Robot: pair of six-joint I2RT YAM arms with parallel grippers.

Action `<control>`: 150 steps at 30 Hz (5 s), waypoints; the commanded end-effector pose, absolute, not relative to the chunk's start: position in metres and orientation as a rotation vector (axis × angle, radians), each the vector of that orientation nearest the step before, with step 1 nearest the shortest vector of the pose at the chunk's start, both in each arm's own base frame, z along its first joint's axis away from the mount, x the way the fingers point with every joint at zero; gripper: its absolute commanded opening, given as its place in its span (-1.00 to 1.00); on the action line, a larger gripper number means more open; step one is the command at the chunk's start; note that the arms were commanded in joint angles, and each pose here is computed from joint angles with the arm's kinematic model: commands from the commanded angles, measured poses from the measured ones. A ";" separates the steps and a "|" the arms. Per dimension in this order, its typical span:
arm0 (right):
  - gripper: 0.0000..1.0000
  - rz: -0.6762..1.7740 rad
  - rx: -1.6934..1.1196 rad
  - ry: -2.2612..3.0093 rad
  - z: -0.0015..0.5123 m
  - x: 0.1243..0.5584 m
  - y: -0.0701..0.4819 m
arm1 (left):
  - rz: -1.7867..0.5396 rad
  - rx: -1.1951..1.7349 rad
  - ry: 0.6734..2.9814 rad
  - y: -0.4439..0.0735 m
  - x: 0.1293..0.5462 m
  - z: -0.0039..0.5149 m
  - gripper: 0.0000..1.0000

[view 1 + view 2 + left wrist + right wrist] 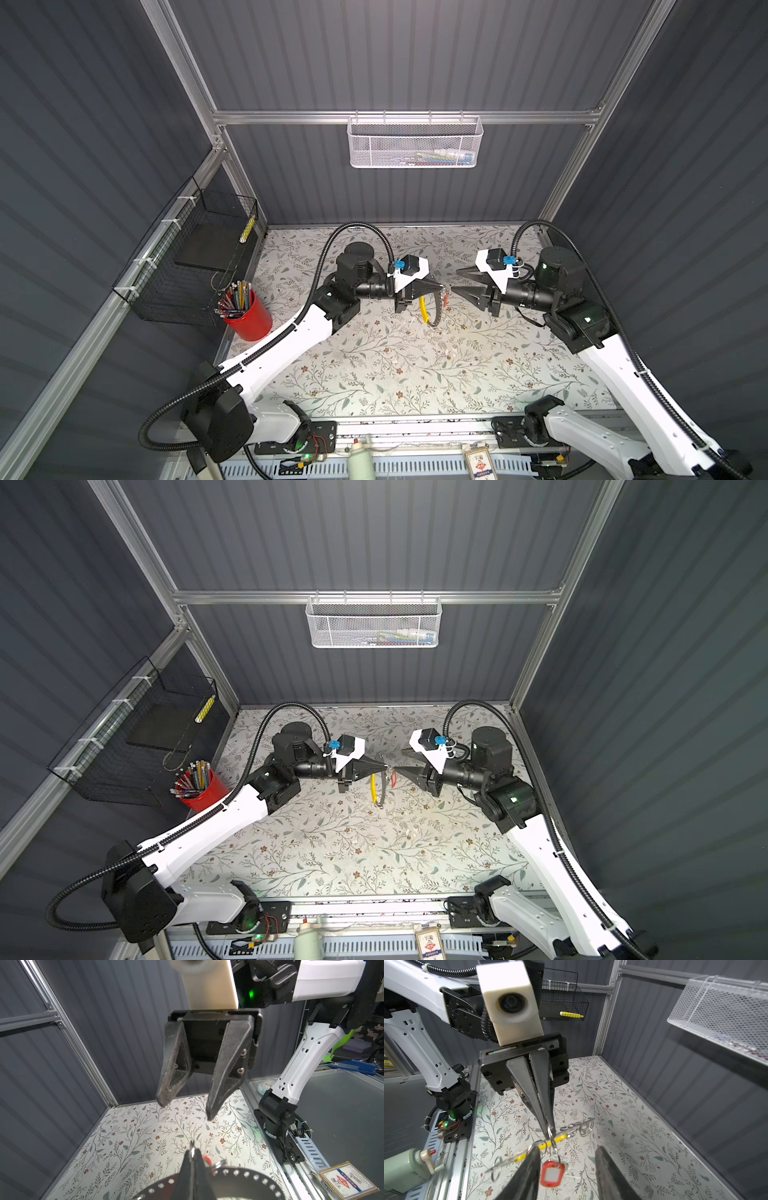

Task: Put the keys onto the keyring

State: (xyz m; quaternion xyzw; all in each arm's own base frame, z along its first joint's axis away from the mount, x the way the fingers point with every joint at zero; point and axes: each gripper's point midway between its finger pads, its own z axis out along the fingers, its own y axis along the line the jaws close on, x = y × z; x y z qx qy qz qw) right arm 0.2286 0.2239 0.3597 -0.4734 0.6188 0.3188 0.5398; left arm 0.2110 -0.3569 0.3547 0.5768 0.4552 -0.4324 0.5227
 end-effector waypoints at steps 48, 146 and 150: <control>-1.00 0.729 -1.266 1.902 0.316 0.230 0.229 | -0.714 1.635 1.155 -0.358 0.226 0.364 -0.23; -1.00 0.535 -1.304 1.603 0.349 0.222 0.239 | -0.852 1.636 1.362 -0.379 0.238 0.323 -1.00; -0.51 0.466 -1.244 1.648 0.339 0.231 0.226 | -0.899 1.533 1.322 -0.374 0.242 0.341 -1.00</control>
